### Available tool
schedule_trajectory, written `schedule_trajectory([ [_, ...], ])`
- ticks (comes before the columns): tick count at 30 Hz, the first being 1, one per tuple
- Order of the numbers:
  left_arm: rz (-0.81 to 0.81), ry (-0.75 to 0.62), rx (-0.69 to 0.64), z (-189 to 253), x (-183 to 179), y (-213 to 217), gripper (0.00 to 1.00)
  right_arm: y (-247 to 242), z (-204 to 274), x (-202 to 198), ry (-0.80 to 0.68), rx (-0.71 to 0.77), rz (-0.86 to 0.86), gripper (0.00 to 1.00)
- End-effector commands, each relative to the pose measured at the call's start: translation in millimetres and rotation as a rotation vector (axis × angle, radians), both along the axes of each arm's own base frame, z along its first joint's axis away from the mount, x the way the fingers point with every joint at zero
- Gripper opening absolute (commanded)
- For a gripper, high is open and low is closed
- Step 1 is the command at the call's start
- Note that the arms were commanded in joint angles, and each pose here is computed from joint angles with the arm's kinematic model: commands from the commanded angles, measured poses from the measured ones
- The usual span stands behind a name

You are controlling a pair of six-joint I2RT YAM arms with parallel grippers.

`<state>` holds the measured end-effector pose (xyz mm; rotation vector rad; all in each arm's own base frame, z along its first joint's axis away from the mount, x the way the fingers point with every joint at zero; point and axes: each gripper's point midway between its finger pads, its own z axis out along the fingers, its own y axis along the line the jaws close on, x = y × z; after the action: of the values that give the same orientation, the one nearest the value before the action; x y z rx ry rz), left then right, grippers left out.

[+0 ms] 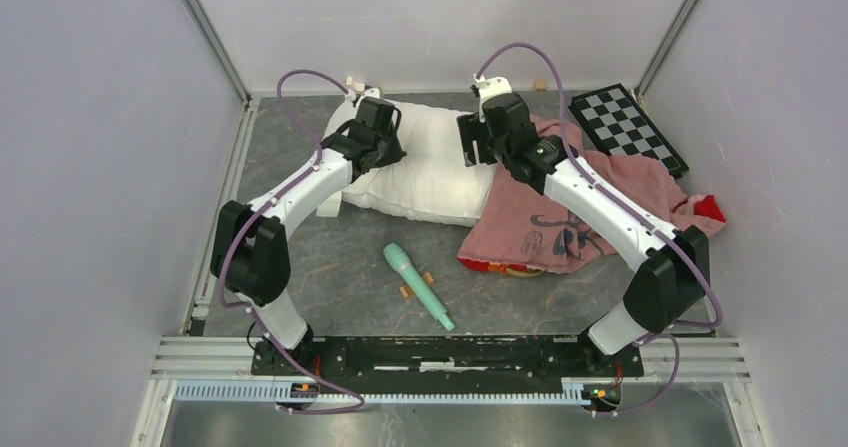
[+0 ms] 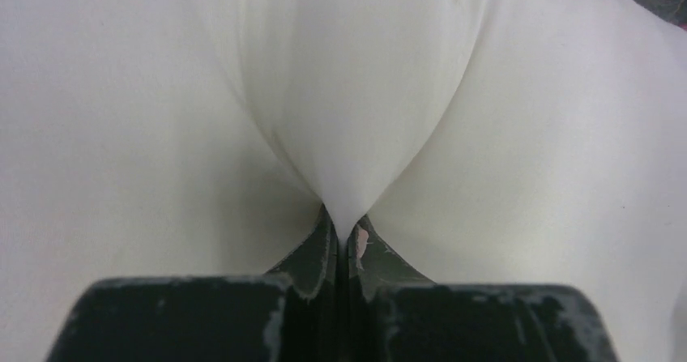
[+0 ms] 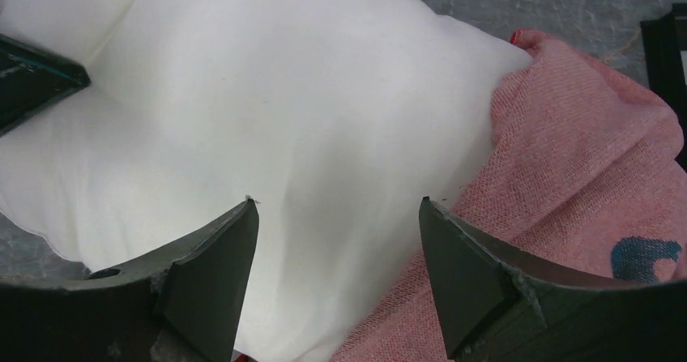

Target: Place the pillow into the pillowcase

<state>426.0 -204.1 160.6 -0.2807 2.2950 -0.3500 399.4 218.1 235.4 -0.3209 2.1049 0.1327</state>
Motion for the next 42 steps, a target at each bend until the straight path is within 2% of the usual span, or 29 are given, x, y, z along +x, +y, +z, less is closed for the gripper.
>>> schedule_trajectory([
  [1,-0.016,0.078,-0.071,-16.0,-12.4,-18.6,0.03,-31.0,-7.3,-18.4,0.016,-0.063,-0.092,0.79],
  [7,0.002,0.094,-0.068,-25.1,-20.4,-13.3,0.02,-63.8,-23.2,-33.5,0.031,-0.138,-0.207,0.77],
  [12,0.001,0.106,-0.091,-32.5,-27.1,-14.0,0.03,-50.9,-30.6,-35.6,0.067,-0.138,-0.176,0.62],
  [13,-0.001,0.108,-0.096,-33.7,-28.4,-14.6,0.03,-49.2,-26.6,-35.6,0.062,-0.154,-0.181,0.62],
  [16,-0.006,0.113,-0.097,-35.4,-32.7,-13.7,0.02,-49.7,-16.1,-40.1,0.038,-0.193,-0.192,0.72],
  [18,-0.012,0.114,-0.107,-36.8,-35.9,-14.4,0.02,-51.2,-12.1,-41.8,0.019,-0.186,-0.186,0.7],
  [22,-0.012,0.115,-0.109,-37.9,-41.1,-12.7,0.02,-50.8,-18.0,-45.1,0.054,-0.214,-0.161,0.46],
  [25,-0.009,0.119,-0.105,-40.0,-43.8,-10.2,0.03,-43.8,-9.5,-43.1,0.054,-0.2,-0.131,0.24],
  [28,-0.017,0.119,-0.133,-38.4,-47.7,-20.3,0.03,-6.4,19.3,-29.7,0.023,-0.111,-0.029,0.03],
  [29,-0.033,0.115,-0.141,-36.5,-51.2,-30.2,0.02,14.3,36.3,-26.6,0.002,-0.079,0.013,0.0],
  [31,-0.065,0.099,-0.139,-29.2,-56.6,-51.8,0.03,61.1,61.7,-23.6,-0.027,-0.02,0.111,0.0],
  [34,-0.089,0.097,-0.159,-24.2,-60.3,-75.4,0.02,114.8,73.6,-24.0,-0.034,0.048,0.208,0.0],
  [36,-0.076,0.095,-0.151,-25.5,-59.1,-74.4,0.03,121.2,63.2,-21.5,-0.022,0.052,0.207,0.0],
  [41,-0.064,0.114,-0.12,-35.1,-59.4,-63.2,0.02,87.2,37.5,-26.5,-0.019,0.0,0.131,0.0],
  [42,-0.066,0.117,-0.117,-36.9,-60.5,-62.7,0.02,79.5,39.1,-27.9,-0.026,-0.003,0.117,0.06],
])
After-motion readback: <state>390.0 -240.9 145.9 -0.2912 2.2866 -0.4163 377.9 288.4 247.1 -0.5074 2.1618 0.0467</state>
